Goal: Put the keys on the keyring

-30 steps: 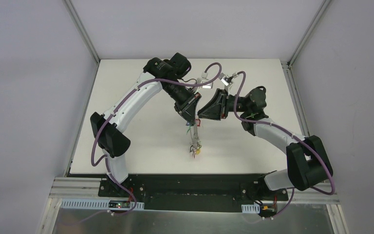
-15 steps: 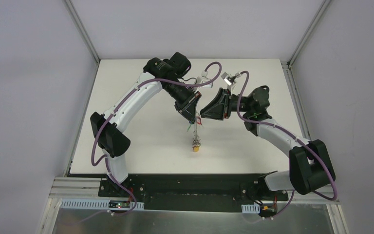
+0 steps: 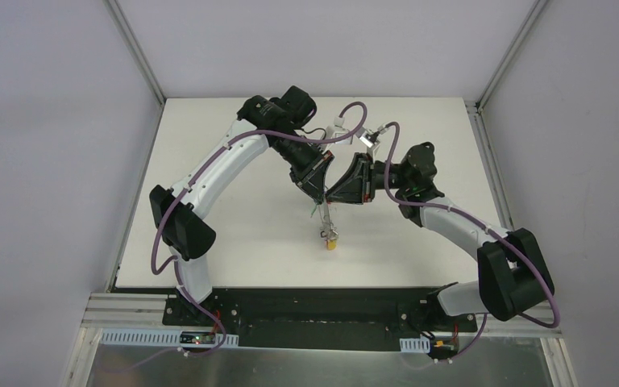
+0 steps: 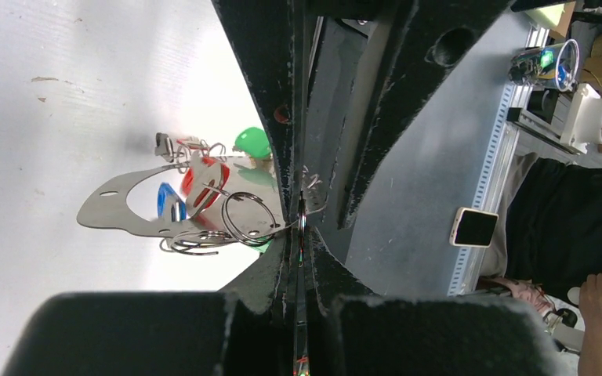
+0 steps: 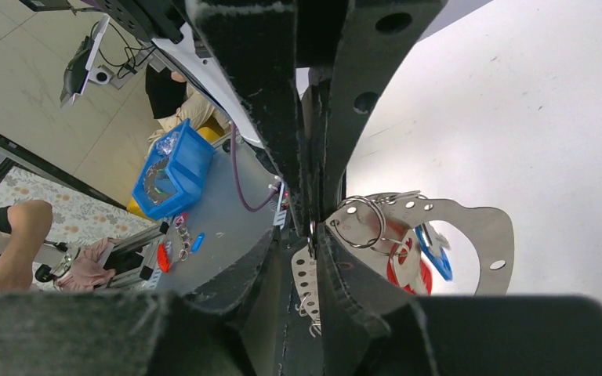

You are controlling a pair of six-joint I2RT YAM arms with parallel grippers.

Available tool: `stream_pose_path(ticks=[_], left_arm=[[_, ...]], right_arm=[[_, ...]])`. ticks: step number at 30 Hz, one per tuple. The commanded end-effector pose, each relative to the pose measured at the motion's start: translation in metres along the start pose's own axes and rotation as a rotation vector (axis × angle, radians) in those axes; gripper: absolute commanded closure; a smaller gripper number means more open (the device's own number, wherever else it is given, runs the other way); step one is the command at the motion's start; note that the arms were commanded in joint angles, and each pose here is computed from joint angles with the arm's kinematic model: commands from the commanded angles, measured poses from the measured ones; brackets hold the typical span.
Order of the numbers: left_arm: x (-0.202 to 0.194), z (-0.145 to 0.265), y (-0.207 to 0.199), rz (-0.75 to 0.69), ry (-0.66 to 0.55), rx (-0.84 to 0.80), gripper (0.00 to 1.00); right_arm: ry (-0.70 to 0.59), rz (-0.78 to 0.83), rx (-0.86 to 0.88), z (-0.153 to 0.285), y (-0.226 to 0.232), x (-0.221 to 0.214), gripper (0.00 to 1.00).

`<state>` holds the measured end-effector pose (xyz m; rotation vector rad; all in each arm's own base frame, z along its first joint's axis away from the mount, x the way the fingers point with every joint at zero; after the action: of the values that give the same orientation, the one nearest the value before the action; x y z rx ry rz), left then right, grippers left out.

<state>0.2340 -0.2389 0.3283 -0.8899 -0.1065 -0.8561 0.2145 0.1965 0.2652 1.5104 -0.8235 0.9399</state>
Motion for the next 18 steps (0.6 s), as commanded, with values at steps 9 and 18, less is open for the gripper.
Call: stream_pose_path(ticks=[9, 18], left_arm=[[-0.0049, 0.0041, -0.0103, -0.028, -0.011, -0.035, 1.00], [-0.0097, 0.0040, -0.0102, -0.034, 0.003, -0.038, 1.00]], right_arm=[[-0.002, 0.071, 0.037, -0.0059, 0.0016, 0.0151, 0.84], [-0.008, 0.074, 0.031, -0.0047, 0.0010, 0.0193, 0.82]])
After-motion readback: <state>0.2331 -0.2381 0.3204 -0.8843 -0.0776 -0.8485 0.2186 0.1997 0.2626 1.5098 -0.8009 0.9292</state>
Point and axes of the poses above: each gripper's point midway between its finger pads, its own z axis back along the fingers, its own y axis along the line the jaws close on, x = y × z, the point moved 10 cm from there along z, back along the fingers, and after that the axes turned 10 degrees about z, right-handed, at the moved point
